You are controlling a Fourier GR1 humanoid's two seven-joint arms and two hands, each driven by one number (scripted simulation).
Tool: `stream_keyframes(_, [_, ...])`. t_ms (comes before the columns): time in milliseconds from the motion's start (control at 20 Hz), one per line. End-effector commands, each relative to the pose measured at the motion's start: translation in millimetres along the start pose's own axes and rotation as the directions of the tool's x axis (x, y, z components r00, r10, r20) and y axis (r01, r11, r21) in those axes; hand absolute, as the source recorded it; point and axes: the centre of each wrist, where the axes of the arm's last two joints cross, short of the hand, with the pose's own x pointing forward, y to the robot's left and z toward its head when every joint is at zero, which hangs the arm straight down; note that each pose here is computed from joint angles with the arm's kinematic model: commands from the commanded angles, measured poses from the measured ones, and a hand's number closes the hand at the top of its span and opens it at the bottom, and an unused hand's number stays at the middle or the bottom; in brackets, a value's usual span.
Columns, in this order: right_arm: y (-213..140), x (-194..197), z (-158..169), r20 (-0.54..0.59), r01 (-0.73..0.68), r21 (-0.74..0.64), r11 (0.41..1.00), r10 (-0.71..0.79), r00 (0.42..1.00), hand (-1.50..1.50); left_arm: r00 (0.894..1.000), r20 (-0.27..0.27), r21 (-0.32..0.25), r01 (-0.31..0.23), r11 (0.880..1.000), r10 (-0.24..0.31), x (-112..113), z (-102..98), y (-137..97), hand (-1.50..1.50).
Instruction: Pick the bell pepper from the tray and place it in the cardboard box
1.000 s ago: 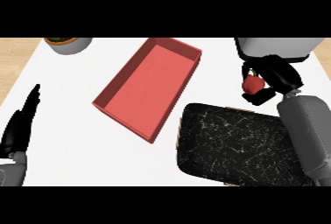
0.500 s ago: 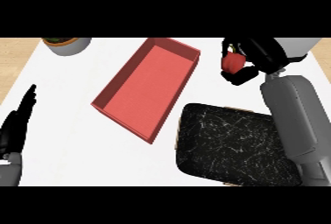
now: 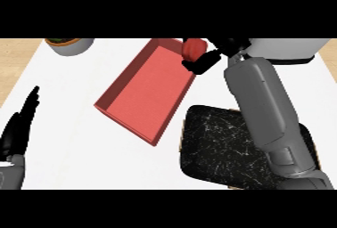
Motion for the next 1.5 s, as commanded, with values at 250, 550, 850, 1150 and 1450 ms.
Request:
stream_keyframes(250, [22.3,34.7,-50.5,-0.115,0.146,0.046,0.988,-0.140,0.984,1.50,0.999,0.034,-0.019,-0.002,1.000,0.003,15.2,-7.0,1.0,0.00])
stream_keyframes(550, [34.7,43.9,-65.3,-0.148,0.156,0.040,0.987,-0.149,0.978,1.50,0.999,0.044,-0.053,0.006,0.999,-0.003,24.4,-3.2,-16.1,0.00])
stream_keyframes(850, [60.2,28.6,-55.8,-0.211,0.040,0.049,0.998,-0.029,0.977,1.50,0.996,0.088,-0.068,0.011,0.998,-0.005,40.8,-15.3,-28.2,0.00])
stream_keyframes(1150, [65.7,19.6,-52.2,-0.400,0.194,0.050,0.980,-0.158,0.903,-1.50,0.995,0.096,-0.096,-0.001,0.995,0.010,31.2,-10.2,-40.3,0.00])
stream_keyframes(1450, [73.1,10.5,-44.7,-0.348,0.257,0.011,0.966,-0.237,0.907,-1.50,0.994,0.110,-0.086,0.007,0.996,0.003,39.7,-16.4,-35.5,0.00])
